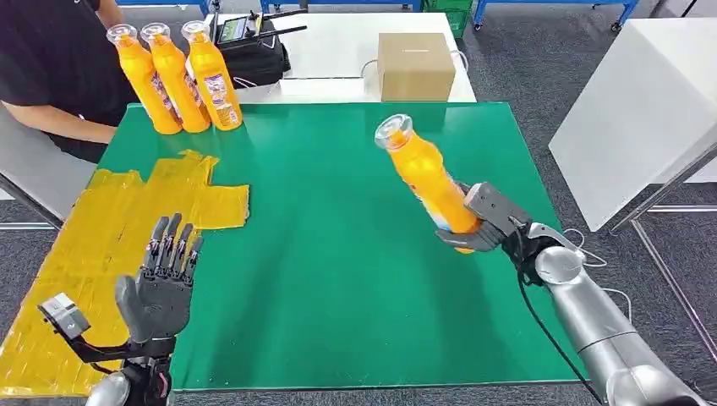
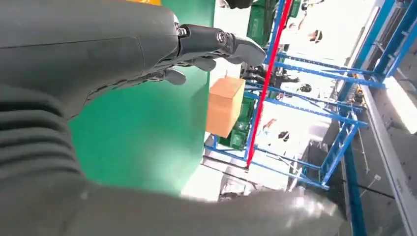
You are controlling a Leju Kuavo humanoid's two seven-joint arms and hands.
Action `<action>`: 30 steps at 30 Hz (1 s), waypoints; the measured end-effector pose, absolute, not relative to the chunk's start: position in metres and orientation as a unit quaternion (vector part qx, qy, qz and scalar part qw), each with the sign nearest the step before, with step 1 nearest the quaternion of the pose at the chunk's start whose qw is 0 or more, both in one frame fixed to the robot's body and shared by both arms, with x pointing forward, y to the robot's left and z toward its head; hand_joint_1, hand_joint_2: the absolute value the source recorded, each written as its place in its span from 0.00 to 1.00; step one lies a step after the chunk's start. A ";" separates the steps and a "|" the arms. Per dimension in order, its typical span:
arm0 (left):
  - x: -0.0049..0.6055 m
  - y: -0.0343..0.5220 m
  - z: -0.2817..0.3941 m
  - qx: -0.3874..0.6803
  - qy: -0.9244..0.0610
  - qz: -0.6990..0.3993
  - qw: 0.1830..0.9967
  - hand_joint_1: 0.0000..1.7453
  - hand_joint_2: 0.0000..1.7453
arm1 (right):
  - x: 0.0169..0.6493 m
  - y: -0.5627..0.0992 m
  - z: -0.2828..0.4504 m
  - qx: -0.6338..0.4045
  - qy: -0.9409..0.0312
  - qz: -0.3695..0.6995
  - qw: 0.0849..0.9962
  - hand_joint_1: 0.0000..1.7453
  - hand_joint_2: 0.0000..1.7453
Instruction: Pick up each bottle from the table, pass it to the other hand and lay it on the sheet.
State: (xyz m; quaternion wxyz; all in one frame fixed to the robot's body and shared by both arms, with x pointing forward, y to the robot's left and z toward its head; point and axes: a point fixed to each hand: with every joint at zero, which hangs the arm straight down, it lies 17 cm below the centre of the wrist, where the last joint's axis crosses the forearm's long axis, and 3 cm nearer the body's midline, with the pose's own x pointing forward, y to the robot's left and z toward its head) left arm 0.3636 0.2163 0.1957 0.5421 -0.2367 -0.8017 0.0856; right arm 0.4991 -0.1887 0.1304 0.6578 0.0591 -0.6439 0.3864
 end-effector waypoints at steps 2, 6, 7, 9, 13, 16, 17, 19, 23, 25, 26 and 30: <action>0.362 0.216 0.195 -0.239 -0.801 0.087 0.543 0.00 1.00 | 0.497 -0.180 0.135 0.064 -0.649 0.389 0.651 1.00 1.00; 0.357 0.212 0.195 -0.259 -0.794 0.098 0.541 0.00 1.00 | 0.490 -0.154 0.136 0.073 -0.653 0.402 0.638 1.00 1.00; 0.356 0.210 0.195 -0.264 -0.793 0.101 0.540 0.00 1.00 | 0.487 -0.143 0.133 0.078 -0.651 0.407 0.636 1.00 1.00; 0.355 0.207 0.197 -0.272 -0.791 0.105 0.539 0.00 1.00 | 0.480 -0.117 0.130 0.089 -0.646 0.423 0.629 1.00 1.00; 0.358 0.200 0.201 -0.283 -0.788 0.107 0.536 0.00 1.00 | 0.459 -0.060 0.116 0.117 -0.619 0.476 0.614 1.00 1.00; 0.362 0.193 0.209 -0.292 -0.790 0.101 0.530 0.00 1.00 | 0.439 -0.010 0.106 0.150 -0.590 0.516 0.603 1.00 1.00; 0.364 0.191 0.212 -0.296 -0.790 0.099 0.528 0.00 1.00 | 0.430 0.006 0.101 0.161 -0.579 0.530 0.598 1.00 1.00; 0.367 0.186 0.217 -0.304 -0.790 0.096 0.524 0.00 1.00 | 0.414 0.035 0.098 0.180 -0.565 0.552 0.586 1.00 1.00; 0.368 0.184 0.218 -0.308 -0.790 0.095 0.522 0.00 1.00 | 0.402 0.062 0.100 0.194 -0.553 0.572 0.575 1.00 1.00; 0.368 0.183 0.219 -0.309 -0.790 0.094 0.522 0.00 1.00 | 0.400 0.067 0.099 0.193 -0.549 0.577 0.573 1.00 1.00; 0.368 0.183 0.219 -0.309 -0.789 0.093 0.522 0.00 1.00 | 0.400 0.068 0.099 0.193 -0.547 0.579 0.573 1.00 1.00; 0.369 0.183 0.219 -0.312 -0.789 0.095 0.521 0.00 1.00 | 0.393 0.077 0.101 0.201 -0.540 0.593 0.563 1.00 1.00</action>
